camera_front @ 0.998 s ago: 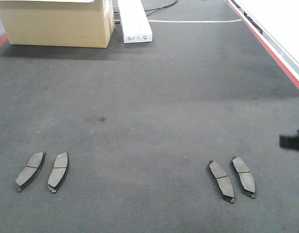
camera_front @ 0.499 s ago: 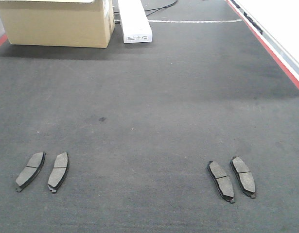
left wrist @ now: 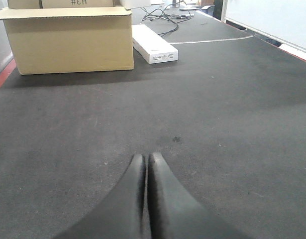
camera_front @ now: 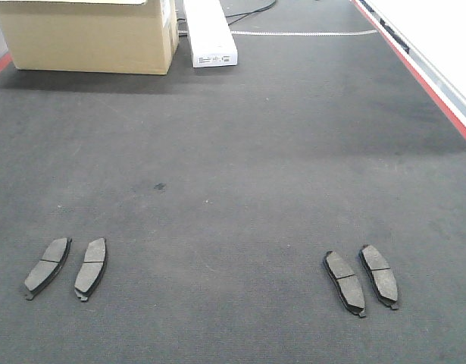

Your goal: Move and align brake pads A on conveyor

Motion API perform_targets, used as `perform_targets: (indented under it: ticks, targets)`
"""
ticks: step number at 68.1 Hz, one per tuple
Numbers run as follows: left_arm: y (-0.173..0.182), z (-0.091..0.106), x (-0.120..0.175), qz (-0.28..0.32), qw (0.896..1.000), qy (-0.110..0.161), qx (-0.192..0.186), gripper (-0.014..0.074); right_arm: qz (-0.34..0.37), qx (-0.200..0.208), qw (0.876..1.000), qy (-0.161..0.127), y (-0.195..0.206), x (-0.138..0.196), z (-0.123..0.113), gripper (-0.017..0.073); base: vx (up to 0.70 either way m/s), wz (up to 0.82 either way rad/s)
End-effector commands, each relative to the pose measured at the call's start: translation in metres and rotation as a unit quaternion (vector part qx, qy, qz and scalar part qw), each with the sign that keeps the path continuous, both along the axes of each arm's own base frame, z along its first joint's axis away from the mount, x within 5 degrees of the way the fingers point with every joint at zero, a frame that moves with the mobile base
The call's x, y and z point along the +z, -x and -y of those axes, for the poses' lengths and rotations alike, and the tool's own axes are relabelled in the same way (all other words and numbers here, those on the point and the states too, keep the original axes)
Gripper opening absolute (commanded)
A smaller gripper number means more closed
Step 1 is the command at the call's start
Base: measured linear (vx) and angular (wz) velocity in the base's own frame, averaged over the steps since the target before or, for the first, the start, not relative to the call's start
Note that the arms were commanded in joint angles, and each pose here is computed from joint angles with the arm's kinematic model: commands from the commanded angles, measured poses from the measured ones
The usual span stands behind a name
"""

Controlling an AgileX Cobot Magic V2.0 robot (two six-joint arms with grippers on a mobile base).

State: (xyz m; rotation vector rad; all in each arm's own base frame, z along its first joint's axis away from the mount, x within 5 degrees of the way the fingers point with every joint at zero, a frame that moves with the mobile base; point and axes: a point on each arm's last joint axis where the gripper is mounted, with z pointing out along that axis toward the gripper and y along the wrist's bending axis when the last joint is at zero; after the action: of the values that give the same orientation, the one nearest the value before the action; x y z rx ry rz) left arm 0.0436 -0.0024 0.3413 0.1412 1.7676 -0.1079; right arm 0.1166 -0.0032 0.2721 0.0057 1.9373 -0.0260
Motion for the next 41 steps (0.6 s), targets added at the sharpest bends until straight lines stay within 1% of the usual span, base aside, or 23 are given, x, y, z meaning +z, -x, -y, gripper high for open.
perform_targets:
  ticks: [1,32,37,41]
  targets:
    - [-0.0013,0.0011,0.0129,0.039,0.999,0.007,-0.004,-0.0006,0.049,-0.005,0.999,0.009,-0.0028,0.0148,0.0015,-0.001,0.0,0.0]
    - [-0.0013,0.0011,0.0129,0.039,0.999,0.008,-0.005,-0.0006,0.049,-0.005,0.999,0.009,-0.0028,0.0148,0.0015,-0.001,0.0,0.0]
    - [-0.0028,0.0016,0.0091,0.036,0.999,0.007,-0.005,-0.0006,0.049,-0.005,0.999,0.009,-0.0028,0.0148,0.0015,-0.0008,0.0,0.0]
    - [-0.0051,0.0015,0.003,0.029,1.0,0.005,0.002,-0.0006,0.049,-0.005,0.999,0.009,-0.0028,0.0148,0.0015,-0.0008,0.0,0.0]
